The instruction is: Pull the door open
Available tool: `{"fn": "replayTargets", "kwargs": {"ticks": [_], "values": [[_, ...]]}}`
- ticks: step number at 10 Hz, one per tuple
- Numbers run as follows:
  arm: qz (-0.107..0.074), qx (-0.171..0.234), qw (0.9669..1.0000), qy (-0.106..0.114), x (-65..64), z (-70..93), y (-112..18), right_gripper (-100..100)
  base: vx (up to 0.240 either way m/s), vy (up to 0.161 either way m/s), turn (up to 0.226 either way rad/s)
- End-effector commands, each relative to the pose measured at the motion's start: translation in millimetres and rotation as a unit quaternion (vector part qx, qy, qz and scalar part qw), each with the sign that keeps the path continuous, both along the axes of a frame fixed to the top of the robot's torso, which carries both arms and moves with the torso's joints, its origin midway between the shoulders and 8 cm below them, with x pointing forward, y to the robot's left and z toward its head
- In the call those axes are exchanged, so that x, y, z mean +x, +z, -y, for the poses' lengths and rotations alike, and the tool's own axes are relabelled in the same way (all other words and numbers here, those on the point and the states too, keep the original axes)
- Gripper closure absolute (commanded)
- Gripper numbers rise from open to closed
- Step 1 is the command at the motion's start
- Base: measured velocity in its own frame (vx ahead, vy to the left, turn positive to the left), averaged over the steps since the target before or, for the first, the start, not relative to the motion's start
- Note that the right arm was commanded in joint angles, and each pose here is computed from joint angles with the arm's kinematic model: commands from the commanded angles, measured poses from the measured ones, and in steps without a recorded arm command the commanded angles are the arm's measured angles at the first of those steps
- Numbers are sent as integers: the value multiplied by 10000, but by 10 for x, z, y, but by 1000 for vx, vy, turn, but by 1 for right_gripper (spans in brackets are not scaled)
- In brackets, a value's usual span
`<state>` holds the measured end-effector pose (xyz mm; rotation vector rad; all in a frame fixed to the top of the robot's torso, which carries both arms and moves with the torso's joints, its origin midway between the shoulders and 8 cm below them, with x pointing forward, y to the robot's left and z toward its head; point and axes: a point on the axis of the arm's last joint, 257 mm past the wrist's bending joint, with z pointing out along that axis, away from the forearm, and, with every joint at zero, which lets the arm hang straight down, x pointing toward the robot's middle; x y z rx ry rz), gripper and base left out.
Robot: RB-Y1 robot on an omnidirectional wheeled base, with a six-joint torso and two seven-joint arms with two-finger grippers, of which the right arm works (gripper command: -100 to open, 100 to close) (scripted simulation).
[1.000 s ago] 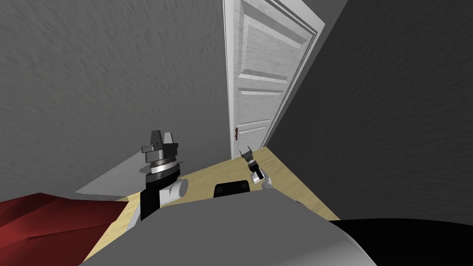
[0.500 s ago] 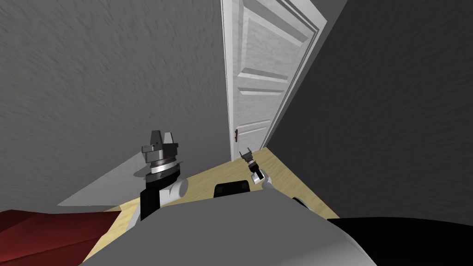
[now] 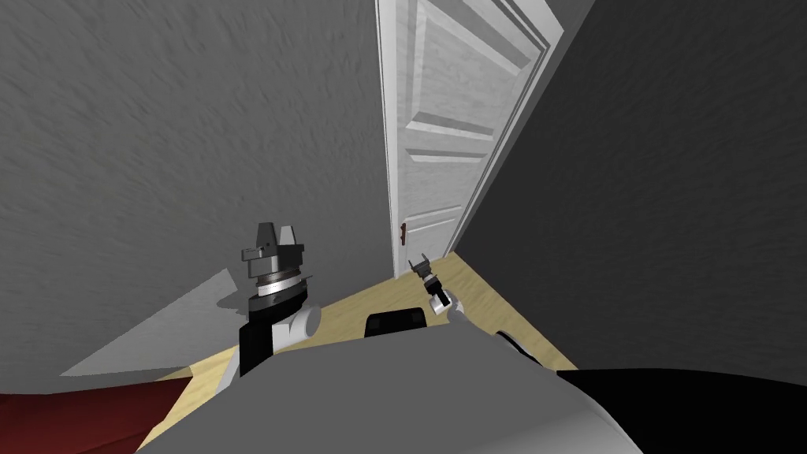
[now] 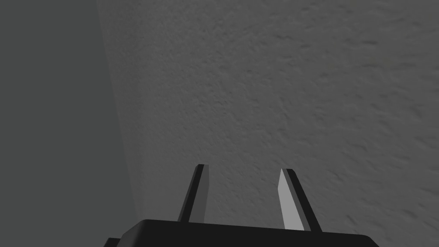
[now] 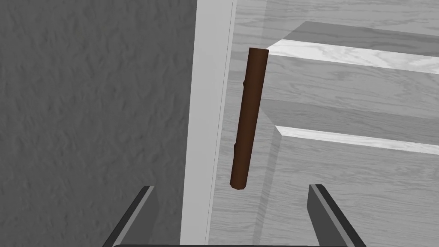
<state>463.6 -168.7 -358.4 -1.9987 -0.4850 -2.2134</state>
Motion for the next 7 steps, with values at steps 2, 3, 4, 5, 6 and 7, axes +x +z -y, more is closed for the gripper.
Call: {"fn": "replayTargets", "kwargs": {"ticks": [2,3,4,5,6,7], "values": [[-184,194,9996,64,-14,15,-103,-100,116,25,-53],[-231,241,9994,78,-16,20,-129,-100,144,43,-44],[-279,288,9992,92,-18,26,-155,-100,115,37,-34],[-361,367,9986,114,-22,36,-199,-100,129,28,-52],[-394,399,9983,123,-24,40,-217,-100,121,44,-34],[-461,463,9978,139,-28,49,-252,-100,140,50,-50]]}}
